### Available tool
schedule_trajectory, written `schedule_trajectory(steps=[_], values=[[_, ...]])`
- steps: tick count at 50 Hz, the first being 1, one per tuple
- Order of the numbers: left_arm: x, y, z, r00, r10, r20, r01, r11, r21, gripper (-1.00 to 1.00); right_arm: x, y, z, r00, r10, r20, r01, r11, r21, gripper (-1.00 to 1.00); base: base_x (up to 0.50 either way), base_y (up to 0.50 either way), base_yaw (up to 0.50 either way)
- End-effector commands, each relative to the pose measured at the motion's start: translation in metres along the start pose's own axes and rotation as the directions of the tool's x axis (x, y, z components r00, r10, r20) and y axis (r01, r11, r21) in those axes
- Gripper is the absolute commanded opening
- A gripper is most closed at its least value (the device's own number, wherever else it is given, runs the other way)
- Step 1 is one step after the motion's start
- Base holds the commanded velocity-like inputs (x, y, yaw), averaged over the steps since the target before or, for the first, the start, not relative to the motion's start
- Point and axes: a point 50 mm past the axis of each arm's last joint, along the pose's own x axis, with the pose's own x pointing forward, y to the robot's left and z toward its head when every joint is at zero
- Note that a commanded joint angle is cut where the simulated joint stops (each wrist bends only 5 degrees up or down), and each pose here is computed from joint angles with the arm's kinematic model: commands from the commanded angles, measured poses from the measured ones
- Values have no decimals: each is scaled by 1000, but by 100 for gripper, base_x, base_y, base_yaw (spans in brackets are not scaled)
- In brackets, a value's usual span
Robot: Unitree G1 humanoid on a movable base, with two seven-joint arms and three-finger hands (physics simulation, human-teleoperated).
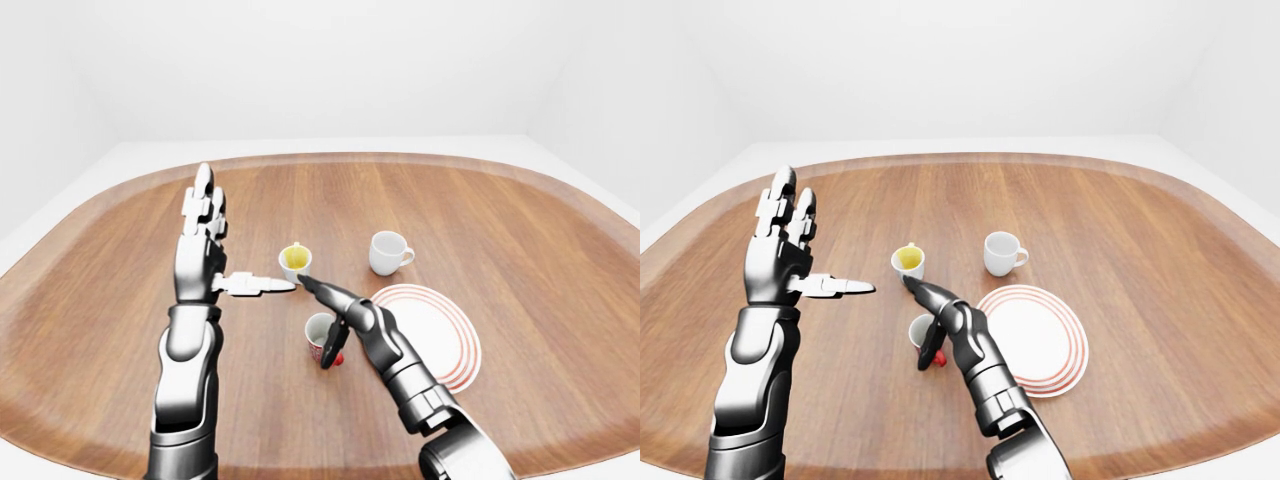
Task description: Pick up the red mug and put it on the plate
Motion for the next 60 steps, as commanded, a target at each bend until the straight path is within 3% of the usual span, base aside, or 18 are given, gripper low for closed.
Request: schedule_trajectory(steps=[1, 26, 27, 28, 29, 47, 60], values=[[0, 1, 1, 1000, 2, 4, -2, 1000, -1, 100, 4, 6, -1, 1000, 14, -14, -14, 1000, 11, 100, 0, 0, 0], [-1, 4, -5, 1000, 8, -21, -8, 1000, 0, 100, 12, 20, -13, 996, 45, -73, -41, 998, 49, 100, 0, 0, 0], [-1, 4, -4, 1000, 8, -19, -8, 1000, 0, 100, 12, 20, -13, 996, 43, -73, -40, 998, 50, 38, 0, 0, 0], [-1, 4, -4, 1000, 8, -19, -8, 1000, -1, 100, 12, 20, -13, 996, 43, -73, -39, 998, 50, -77, 0, 0, 0], [-1, 4, -4, 1000, 7, -20, -7, 1000, 0, 100, 12, 20, -13, 996, 45, -74, -42, 998, 50, -100, 0, 0, 0], [-2, 3, -4, 1000, 6, -19, -6, 1000, -2, 100, 10, 20, -14, 996, 46, -74, -43, 998, 39, -100, 0, 0, 0], [-1, 1, -2, 1000, 5, -10, -5, 1000, -2, 100, -2, -2, 4, 1000, 9, 4, -9, 999, -42, -100, 0, 0, 0]])
